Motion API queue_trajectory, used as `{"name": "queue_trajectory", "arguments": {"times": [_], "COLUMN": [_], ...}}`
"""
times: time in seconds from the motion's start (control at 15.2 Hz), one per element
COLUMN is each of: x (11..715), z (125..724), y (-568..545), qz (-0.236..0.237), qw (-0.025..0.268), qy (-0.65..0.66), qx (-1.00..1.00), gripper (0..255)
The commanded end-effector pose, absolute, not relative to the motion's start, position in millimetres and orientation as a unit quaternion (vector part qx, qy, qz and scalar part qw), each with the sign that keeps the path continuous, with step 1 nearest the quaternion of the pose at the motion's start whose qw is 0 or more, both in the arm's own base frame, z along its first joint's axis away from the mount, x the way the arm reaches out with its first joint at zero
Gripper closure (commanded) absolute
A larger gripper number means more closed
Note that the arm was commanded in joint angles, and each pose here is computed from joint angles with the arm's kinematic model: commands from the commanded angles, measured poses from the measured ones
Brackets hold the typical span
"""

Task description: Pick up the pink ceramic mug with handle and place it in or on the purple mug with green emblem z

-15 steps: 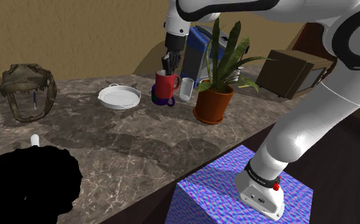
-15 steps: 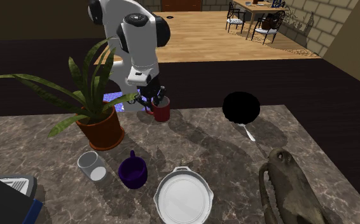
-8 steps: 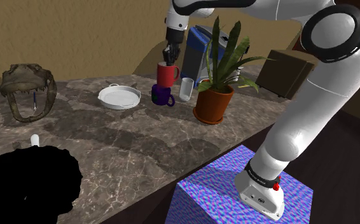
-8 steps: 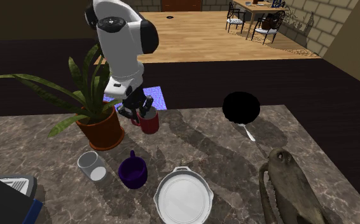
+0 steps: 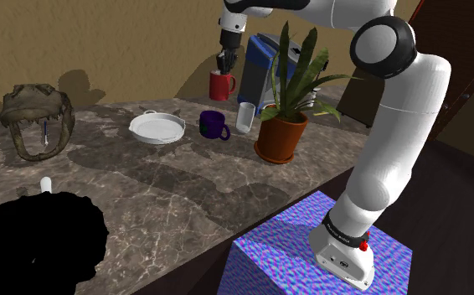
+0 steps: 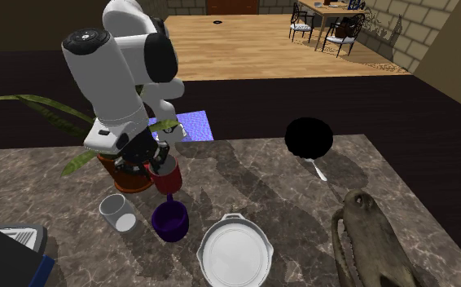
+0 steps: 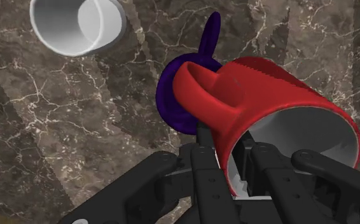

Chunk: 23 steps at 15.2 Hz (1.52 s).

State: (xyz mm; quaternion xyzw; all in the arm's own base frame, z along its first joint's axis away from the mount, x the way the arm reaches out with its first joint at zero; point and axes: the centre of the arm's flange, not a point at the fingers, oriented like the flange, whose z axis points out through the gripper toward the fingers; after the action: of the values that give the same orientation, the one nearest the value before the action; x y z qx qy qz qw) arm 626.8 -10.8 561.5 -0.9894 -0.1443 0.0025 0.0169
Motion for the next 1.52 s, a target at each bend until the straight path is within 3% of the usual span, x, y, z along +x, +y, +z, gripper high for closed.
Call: {"name": "queue_trajectory", "arguments": {"times": [0.0, 1.45], "x": [637, 637], "z": [559, 460], "y": [-20, -20], "qz": [0.002, 0.002], "qw": [0.017, 0.017], "qy": [-0.144, -0.144], "qx": [-0.989, -0.989], "gripper": [255, 255]}}
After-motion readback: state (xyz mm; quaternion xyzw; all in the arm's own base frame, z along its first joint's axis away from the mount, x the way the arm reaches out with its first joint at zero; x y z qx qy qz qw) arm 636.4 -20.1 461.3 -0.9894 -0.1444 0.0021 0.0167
